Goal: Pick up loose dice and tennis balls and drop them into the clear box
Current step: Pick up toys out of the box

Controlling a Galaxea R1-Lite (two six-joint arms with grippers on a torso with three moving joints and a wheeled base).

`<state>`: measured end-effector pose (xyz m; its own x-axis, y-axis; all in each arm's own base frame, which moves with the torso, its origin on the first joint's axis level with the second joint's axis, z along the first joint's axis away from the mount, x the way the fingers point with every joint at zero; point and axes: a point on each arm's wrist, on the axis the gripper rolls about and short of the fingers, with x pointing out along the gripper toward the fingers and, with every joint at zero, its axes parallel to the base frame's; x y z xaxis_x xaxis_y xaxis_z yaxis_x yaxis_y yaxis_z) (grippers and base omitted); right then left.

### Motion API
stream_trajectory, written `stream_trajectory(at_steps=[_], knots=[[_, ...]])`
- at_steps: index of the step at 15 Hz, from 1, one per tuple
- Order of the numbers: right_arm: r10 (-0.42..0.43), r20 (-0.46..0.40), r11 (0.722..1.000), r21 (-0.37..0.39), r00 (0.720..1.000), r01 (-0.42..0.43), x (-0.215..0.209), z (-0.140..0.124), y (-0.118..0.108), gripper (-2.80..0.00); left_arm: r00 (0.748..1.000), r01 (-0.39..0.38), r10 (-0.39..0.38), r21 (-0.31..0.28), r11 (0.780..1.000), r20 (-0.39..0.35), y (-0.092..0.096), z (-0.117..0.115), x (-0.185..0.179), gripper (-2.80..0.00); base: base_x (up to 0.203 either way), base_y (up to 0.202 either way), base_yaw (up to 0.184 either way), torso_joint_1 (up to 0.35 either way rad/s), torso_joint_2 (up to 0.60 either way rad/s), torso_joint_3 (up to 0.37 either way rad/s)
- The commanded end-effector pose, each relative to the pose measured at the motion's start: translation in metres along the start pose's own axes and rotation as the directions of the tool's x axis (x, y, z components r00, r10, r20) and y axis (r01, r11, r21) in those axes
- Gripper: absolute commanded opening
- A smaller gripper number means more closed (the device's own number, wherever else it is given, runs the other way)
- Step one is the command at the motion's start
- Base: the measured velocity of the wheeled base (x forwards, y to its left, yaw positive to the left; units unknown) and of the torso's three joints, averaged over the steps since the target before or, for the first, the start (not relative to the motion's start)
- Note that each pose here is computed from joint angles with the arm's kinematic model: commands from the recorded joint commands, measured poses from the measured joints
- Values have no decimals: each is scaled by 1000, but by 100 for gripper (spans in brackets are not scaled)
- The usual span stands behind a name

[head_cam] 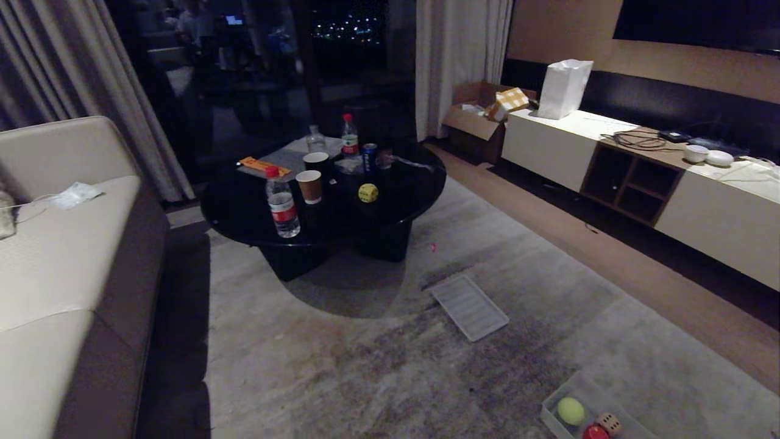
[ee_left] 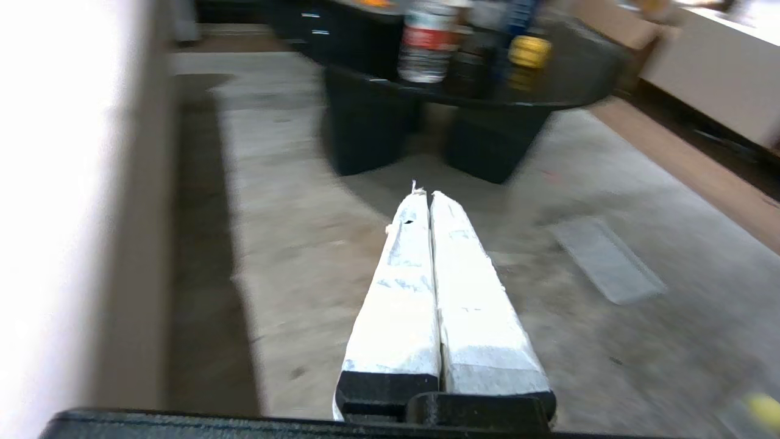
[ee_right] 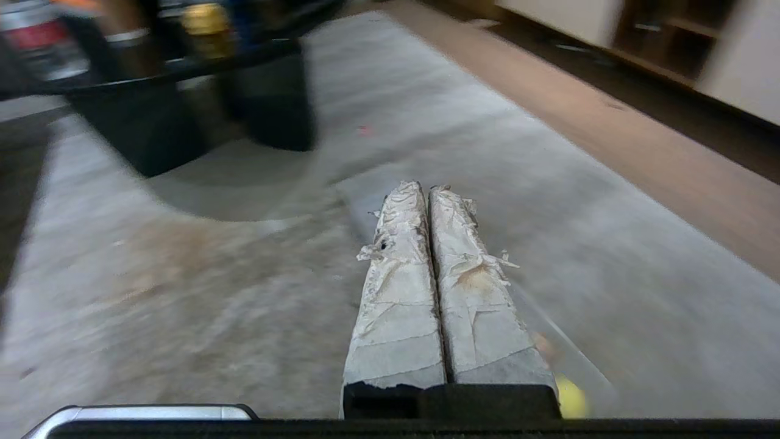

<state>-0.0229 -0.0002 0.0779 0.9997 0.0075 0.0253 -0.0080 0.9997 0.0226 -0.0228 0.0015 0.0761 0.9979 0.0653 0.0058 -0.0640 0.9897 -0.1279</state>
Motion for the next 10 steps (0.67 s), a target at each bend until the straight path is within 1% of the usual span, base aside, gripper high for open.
stream_trajectory(at_steps=[1,5,7,8,10], knots=[[0,-12,1000,0,1000,0,1,-3,0,-280,1000,-1,1,-1,1000,-1,0,0,0,-280,-5,-10,166,2,-1,3],[1,-13,1000,-1,1000,-1,1,-3,0,-280,1000,-1,1,-1,1000,-1,0,0,0,-280,-1,-7,165,4,6,0],[2,-13,1000,-1,1000,-2,1,-3,0,-280,1000,-1,1,-1,1000,0,0,0,0,-280,-3,-4,137,3,0,2],[1,-13,1000,-1,1000,-1,1,-3,0,-280,1000,-1,1,-2,1000,-1,0,0,0,-280,-1,-3,79,3,-6,7],[3,-13,1000,-1,1000,-3,1,-3,0,-280,1000,-1,1,-2,1000,-1,0,0,0,-280,0,0,0,0,0,0]])
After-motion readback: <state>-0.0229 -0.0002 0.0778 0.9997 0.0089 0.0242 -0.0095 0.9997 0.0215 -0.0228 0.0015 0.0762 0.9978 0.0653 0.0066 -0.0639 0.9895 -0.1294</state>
